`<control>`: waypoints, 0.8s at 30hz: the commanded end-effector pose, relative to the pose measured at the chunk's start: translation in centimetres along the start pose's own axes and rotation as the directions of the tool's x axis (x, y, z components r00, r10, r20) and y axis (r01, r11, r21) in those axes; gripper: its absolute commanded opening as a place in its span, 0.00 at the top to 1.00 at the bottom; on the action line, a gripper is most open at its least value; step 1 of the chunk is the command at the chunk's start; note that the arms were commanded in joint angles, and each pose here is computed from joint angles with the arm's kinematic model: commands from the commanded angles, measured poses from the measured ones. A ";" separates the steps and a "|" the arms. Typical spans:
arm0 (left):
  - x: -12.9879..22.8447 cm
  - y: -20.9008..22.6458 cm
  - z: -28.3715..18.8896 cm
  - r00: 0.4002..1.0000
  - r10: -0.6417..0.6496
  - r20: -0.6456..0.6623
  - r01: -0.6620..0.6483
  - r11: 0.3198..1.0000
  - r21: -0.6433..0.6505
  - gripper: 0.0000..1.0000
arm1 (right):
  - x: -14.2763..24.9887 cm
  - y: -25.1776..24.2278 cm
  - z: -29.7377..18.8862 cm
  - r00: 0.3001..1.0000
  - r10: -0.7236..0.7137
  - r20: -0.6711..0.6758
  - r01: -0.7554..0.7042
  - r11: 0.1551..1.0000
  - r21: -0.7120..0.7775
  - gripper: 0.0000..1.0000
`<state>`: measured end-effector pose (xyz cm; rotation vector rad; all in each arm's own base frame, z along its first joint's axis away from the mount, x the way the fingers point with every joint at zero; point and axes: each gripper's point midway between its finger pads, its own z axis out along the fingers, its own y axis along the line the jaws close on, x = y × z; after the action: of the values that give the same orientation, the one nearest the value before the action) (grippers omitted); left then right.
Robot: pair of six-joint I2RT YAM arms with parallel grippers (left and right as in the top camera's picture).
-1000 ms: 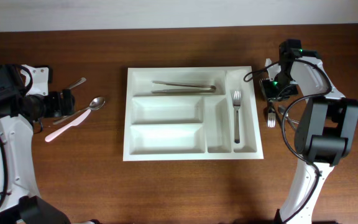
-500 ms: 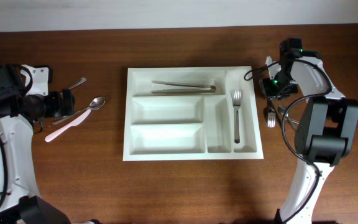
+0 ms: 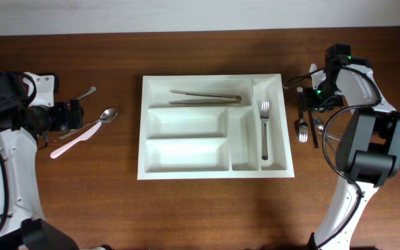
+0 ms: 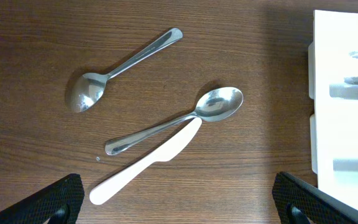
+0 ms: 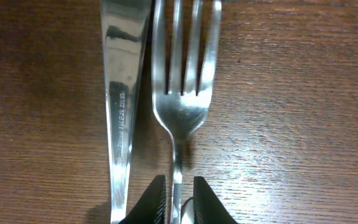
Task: Pack container
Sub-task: 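Grasp a second fork beside the knife with the right gripper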
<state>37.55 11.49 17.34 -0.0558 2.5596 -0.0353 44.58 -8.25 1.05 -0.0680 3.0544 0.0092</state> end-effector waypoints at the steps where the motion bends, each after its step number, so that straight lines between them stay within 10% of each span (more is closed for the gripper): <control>1: -0.6 0.0 -0.2 1.000 0.013 0.015 -0.013 1.000 0.009 0.01 | 0.7 0.0 1.0 0.999 0.007 -0.033 -0.007 1.000 0.002 0.84; 15: -0.6 0.0 -0.2 1.000 0.013 0.015 -0.013 1.000 0.009 0.01 | 4.0 0.7 4.3 0.994 0.009 -0.108 -0.010 1.000 -0.011 0.80; 24: -0.6 0.0 -0.2 1.000 0.012 0.015 -0.013 1.000 0.009 0.01 | 4.7 0.8 5.3 0.994 0.013 -0.111 -0.014 1.000 -0.011 0.96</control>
<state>37.53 11.48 17.33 -0.0560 2.5603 -0.0357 43.51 -7.82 -0.26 -0.0656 3.0287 0.0123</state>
